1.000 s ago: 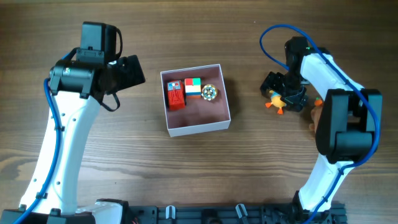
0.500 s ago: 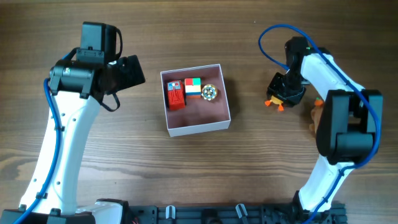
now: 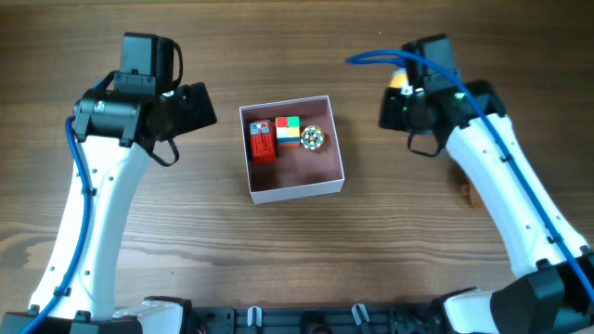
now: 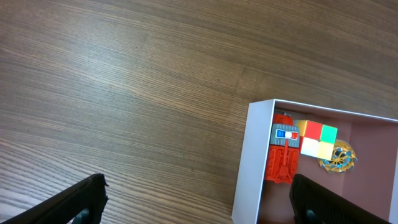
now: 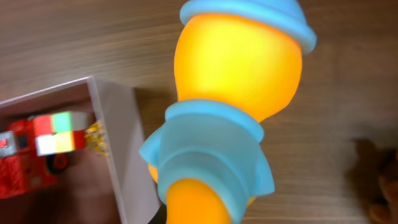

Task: Pack container
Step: 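Grasp the yellow duck toy with the right gripper, then lower the duck into the box and open the right gripper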

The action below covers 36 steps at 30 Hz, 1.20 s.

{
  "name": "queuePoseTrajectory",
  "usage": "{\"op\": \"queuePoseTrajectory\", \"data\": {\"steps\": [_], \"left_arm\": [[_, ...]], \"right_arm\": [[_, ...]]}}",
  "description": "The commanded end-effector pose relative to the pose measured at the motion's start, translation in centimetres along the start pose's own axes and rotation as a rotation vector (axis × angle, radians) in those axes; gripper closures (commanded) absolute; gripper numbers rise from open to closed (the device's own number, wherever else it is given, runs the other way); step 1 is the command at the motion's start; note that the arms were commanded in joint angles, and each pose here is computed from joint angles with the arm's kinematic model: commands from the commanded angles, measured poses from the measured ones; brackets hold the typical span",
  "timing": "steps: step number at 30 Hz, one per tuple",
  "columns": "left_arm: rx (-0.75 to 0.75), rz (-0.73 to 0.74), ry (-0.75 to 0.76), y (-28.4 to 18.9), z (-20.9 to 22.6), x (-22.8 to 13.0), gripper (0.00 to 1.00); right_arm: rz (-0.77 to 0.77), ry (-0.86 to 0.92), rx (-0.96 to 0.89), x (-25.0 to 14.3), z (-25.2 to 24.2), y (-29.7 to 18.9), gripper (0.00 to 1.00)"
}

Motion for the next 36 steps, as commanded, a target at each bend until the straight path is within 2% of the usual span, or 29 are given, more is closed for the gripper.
{"op": "queuePoseTrajectory", "data": {"steps": [1, 3, 7, 13, 23, 27, 29, 32, 34, 36], "left_arm": [[-0.012, -0.015, -0.004, -0.6, 0.1, 0.2, 0.05], [-0.012, -0.015, -0.004, -0.6, 0.1, 0.2, 0.05], [-0.012, -0.015, -0.005, -0.6, 0.1, 0.2, 0.05], [-0.012, -0.015, -0.005, -0.5, 0.1, 0.2, 0.05], [-0.012, -0.014, -0.004, -0.5, 0.1, 0.2, 0.05], [-0.012, -0.014, -0.004, -0.5, 0.1, 0.2, 0.05], [-0.012, -0.015, -0.004, -0.6, 0.1, 0.2, 0.05], [-0.012, -0.015, -0.004, -0.6, 0.1, 0.2, 0.05], [-0.012, -0.015, -0.004, -0.5, 0.1, 0.2, 0.05], [-0.012, -0.015, -0.004, -0.5, 0.1, 0.2, 0.05]], "right_arm": [[-0.05, -0.171, 0.029, -0.7, 2.6, -0.6, 0.96], [-0.084, -0.274, 0.058, -1.3, 4.6, -0.9, 0.96], [-0.106, -0.36, 0.095, -2.4, 7.2, -0.9, 0.96], [-0.026, -0.488, 0.114, -4.8, 9.8, 1.5, 0.96], [0.098, -0.459, 0.065, -6.4, 11.0, 9.0, 0.96], [0.105, -0.422, 0.057, -6.1, 10.7, 10.0, 0.94], [0.116, -0.419, 0.052, -6.1, 10.4, 10.1, 0.66], [0.136, -0.421, 0.045, -6.4, 10.2, 10.0, 0.41], [0.156, -0.424, 0.032, -6.6, 10.0, 10.0, 0.36], [0.174, -0.426, 0.021, -6.8, 9.7, 10.0, 0.36]]}}
Point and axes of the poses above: each gripper's point midway between its finger pads, its own y axis out along the fingers, its own z axis along the line the jaws close on, x = y × z, the point moved 9 cm from there along -y, back along the fingers, and after that the axes turned 6 degrees about y, right-handed, at the moved point
